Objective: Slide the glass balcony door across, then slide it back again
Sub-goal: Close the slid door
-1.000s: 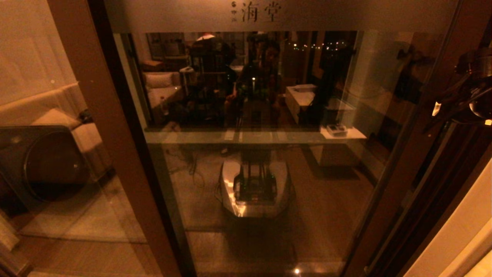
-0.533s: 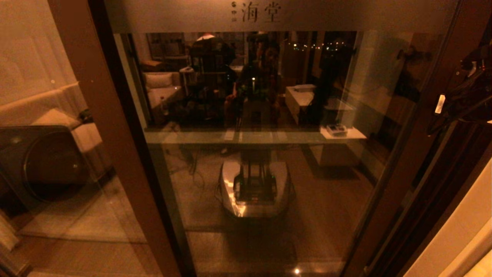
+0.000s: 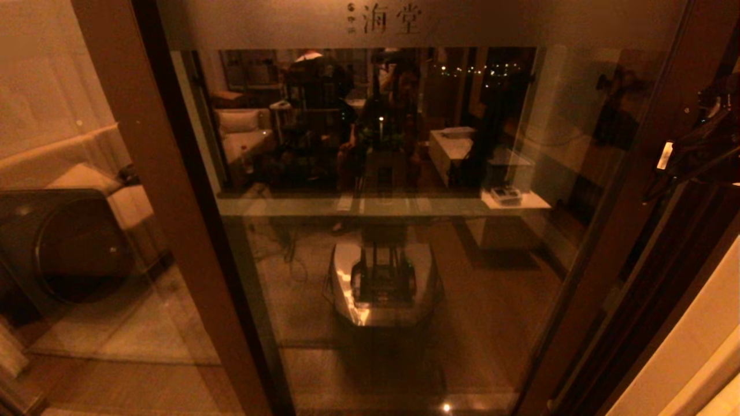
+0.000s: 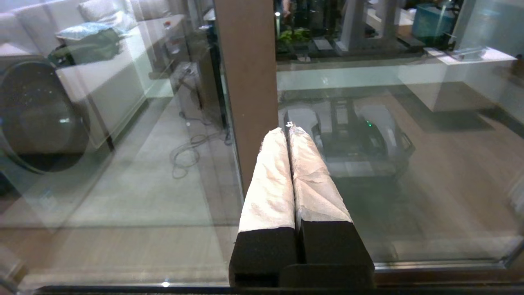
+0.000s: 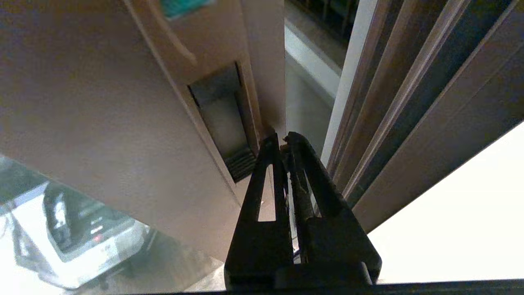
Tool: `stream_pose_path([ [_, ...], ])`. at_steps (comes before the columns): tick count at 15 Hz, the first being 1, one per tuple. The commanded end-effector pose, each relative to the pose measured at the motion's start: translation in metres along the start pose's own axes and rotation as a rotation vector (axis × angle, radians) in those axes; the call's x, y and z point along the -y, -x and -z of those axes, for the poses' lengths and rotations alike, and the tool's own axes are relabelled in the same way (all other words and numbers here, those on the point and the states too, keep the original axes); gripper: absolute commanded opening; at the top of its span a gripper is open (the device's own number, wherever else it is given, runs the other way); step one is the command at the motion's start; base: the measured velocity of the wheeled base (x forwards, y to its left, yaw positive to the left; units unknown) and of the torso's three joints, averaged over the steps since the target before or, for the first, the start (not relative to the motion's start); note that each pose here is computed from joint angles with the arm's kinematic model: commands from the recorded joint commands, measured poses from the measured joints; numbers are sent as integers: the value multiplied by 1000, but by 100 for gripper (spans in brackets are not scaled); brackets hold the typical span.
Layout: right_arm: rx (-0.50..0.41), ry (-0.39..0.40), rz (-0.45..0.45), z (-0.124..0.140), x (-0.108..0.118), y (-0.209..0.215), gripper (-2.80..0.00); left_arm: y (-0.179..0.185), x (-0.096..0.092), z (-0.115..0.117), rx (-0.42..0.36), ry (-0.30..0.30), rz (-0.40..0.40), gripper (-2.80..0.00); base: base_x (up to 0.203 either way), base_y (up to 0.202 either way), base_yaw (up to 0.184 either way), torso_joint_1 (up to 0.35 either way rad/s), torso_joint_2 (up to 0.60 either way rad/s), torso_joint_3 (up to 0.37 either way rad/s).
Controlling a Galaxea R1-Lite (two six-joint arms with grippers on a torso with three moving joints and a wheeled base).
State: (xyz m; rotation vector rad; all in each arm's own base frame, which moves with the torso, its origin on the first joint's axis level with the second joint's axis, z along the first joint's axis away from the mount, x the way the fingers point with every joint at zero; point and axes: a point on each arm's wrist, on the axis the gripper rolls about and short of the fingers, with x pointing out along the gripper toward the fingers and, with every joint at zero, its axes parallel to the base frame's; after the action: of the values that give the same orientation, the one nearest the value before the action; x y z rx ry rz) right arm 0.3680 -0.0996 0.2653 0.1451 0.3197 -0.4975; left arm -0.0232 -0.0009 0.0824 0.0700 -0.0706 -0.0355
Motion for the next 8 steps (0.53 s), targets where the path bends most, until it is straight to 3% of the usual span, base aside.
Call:
stream_pose_path([
  [1, -7, 1, -2, 2, -1, -2, -280, -2, 1, 8, -30, 1, 3, -280, 0, 0, 0, 0, 0, 0],
  [8, 10, 1, -15, -3, 0, 18, -280, -2, 1, 9, -31, 1, 3, -280, 0, 0, 0, 0, 0, 0],
])
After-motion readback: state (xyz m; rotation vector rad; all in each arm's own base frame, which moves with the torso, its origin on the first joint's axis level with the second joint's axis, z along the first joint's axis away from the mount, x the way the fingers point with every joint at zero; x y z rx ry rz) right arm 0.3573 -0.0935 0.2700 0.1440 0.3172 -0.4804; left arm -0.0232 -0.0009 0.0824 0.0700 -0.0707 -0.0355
